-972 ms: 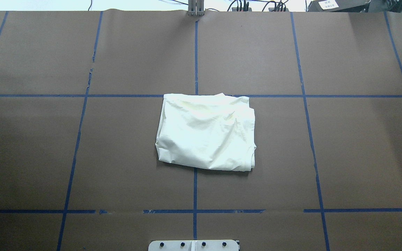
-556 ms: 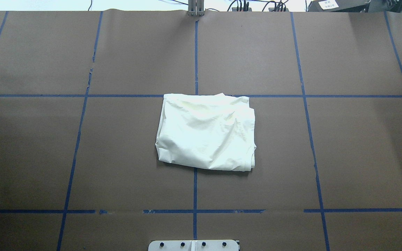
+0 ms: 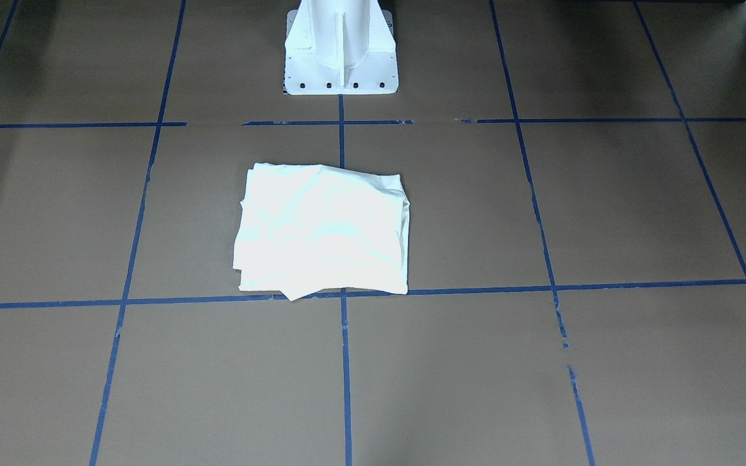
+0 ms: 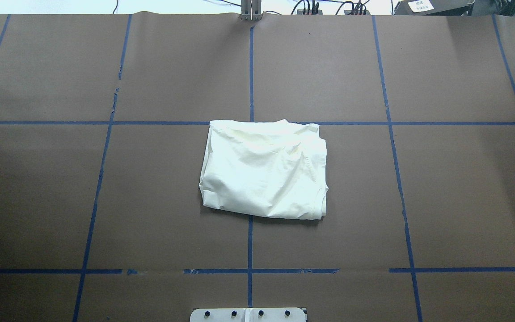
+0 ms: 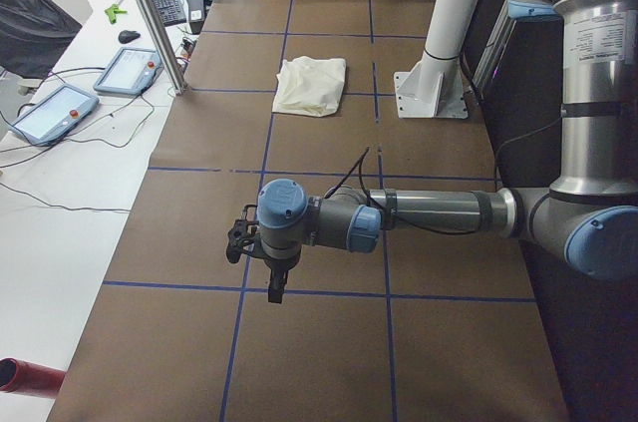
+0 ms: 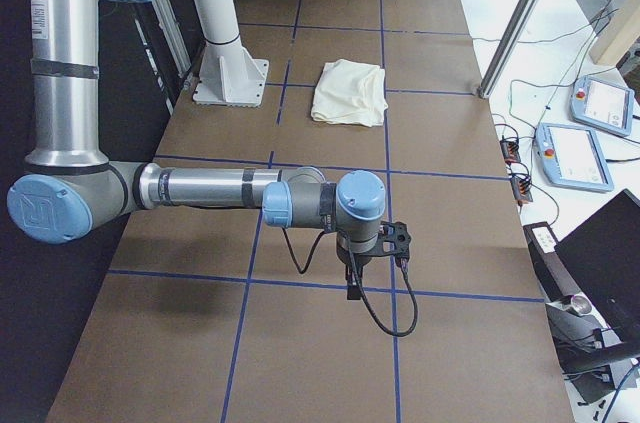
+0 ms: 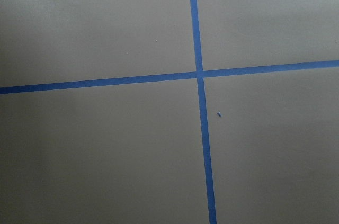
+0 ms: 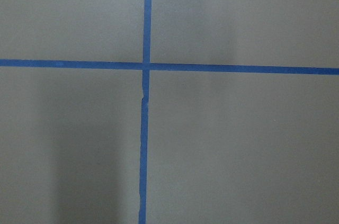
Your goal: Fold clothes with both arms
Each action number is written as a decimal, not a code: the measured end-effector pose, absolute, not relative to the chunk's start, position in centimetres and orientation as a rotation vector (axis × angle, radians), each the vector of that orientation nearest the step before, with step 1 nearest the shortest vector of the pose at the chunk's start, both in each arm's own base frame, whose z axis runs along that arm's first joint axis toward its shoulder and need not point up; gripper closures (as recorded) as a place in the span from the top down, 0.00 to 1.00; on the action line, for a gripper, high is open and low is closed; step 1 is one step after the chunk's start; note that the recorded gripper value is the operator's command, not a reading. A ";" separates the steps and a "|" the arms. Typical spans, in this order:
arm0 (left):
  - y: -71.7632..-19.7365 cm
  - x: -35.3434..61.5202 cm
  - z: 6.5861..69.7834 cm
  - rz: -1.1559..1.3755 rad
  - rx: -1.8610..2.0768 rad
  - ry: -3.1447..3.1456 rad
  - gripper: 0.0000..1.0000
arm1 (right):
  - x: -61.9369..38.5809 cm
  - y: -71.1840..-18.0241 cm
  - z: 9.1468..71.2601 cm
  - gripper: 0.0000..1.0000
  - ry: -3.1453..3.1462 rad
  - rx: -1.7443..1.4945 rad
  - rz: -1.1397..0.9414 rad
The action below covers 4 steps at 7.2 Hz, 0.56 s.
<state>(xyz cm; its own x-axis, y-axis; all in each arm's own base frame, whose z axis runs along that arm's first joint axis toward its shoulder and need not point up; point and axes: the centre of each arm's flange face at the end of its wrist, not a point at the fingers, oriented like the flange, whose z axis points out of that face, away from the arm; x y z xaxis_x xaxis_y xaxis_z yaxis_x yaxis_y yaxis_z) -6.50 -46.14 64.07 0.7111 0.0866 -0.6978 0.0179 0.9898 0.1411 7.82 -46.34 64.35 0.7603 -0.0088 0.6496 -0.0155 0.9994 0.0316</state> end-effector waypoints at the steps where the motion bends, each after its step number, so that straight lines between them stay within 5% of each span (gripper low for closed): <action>1: -46.2 -6.5 64.0 0.039 0.142 0.782 1.00 | 7.6 -46.3 64.4 1.00 -0.707 0.033 0.000; 4: -46.1 -6.5 64.1 0.038 0.140 0.782 1.00 | 7.0 -46.4 64.4 1.00 -0.707 0.028 -0.012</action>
